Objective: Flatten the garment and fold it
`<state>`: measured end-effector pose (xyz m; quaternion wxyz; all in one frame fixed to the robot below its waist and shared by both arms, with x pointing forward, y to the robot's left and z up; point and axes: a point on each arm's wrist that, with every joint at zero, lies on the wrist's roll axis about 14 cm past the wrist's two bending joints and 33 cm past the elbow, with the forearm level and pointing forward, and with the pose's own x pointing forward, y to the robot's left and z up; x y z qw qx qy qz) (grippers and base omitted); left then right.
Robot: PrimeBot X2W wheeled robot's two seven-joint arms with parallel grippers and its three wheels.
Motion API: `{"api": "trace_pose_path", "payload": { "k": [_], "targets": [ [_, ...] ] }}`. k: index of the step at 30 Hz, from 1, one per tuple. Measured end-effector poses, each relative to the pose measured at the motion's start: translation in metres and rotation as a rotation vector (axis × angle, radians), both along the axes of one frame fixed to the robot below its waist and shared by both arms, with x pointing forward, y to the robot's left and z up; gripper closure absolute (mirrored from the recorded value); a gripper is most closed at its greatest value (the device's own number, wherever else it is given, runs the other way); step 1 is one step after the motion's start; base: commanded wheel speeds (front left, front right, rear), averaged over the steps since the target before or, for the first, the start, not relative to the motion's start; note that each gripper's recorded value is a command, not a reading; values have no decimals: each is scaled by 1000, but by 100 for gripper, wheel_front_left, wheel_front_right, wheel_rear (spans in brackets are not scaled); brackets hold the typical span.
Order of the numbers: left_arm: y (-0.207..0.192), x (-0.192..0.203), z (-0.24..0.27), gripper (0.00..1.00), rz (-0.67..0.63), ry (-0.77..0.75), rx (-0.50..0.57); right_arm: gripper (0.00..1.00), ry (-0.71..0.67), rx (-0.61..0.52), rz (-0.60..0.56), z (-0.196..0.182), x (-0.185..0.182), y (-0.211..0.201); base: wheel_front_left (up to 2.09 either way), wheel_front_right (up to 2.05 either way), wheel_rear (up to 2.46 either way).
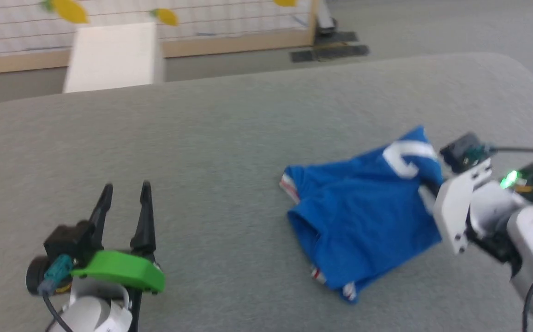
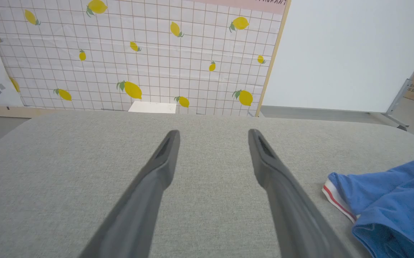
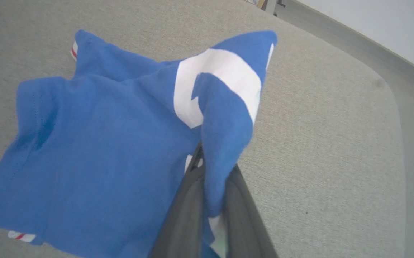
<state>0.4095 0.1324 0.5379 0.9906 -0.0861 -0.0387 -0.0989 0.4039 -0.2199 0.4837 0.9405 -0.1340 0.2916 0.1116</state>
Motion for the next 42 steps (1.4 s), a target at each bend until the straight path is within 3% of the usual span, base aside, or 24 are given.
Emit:
{"api": "trace_pose_path", "payload": {
  "k": [6,14,21,28,34,36,37,42],
  "targets": [
    [-51,39,18,0,-161,-75,24,100,-101,-64,-161,21,7,-73,0,0,0],
    [-114,91,15,0,-361,-113,67,100,-80,-129,-401,-8,-3,-167,0,0,0],
    [-148,123,-10,0,-454,-103,44,100,-86,-215,-570,-19,-5,-234,0,0,0],
    [-159,143,-52,0,-477,-44,17,100,-125,-291,-667,-22,7,-275,0,0,0],
    [-154,151,-83,0,-460,9,7,100,-83,-285,-681,-58,15,-272,0,0,0],
    [-149,152,-87,0,-448,19,12,63,-57,-281,-688,-70,13,-271,0,0,0],
    [-145,153,-89,0,-440,22,16,1,-50,-282,-687,-75,13,-270,0,0,0],
    [-124,154,-80,0,-368,2,28,0,-80,-299,-661,-73,15,-268,0,0,0]
  ]
}}
